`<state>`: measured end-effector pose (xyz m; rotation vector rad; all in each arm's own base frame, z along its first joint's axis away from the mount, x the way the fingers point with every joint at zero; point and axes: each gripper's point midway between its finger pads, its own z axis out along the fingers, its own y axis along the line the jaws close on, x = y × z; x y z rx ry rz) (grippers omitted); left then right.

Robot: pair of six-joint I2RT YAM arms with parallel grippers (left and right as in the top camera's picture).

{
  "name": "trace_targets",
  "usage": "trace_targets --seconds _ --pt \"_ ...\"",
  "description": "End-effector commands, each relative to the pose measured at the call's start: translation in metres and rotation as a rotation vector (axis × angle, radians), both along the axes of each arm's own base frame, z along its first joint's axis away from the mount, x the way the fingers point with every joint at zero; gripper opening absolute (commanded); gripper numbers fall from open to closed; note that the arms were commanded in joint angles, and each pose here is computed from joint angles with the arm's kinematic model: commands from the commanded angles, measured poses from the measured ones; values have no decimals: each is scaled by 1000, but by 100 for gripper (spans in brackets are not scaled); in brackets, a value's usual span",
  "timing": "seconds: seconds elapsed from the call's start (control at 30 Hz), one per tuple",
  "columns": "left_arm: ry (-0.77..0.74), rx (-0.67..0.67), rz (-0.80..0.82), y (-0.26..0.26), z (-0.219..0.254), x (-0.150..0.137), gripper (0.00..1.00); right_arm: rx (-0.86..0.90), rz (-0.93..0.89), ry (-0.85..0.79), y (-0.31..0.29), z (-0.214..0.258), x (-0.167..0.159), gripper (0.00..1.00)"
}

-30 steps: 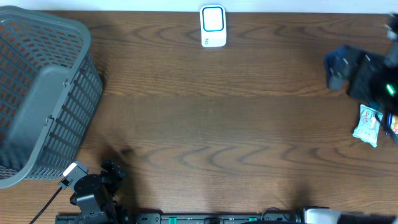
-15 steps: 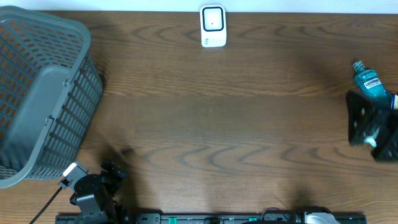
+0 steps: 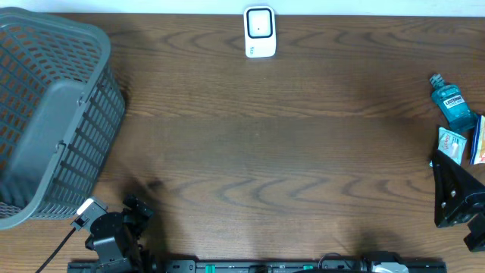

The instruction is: Scan the item barcode

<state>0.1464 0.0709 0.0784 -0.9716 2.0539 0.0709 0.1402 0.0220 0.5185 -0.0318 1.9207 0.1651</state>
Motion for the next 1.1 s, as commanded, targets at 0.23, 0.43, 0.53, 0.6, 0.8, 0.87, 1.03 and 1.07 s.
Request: trace_targets --seconds 0.23,0.43,0.53,0.6,0.8,0.87,1.03,1.07 --pt "36 -2 1 0 -8 -5 98 -7 79 -221 12 3 -8 99" --pt "36 -2 1 0 -8 -5 98 -1 119 -328 19 -25 -7 99" --pt "36 -2 1 0 -8 -5 98 -3 118 -394 19 -39 -5 99" --pt "36 -2 1 0 -8 -5 98 -3 124 -434 20 -51 -3 99" --pt "36 -2 1 0 -8 -5 98 -5 194 -586 32 -73 -5 99" --pt "36 -2 1 0 -8 -5 98 -9 192 -641 31 -80 -3 99" --pt "36 -2 1 0 -8 -5 98 -17 187 -748 31 -100 3 99" --pt "36 -2 1 0 -8 -5 98 -18 187 -770 31 -105 4 99"
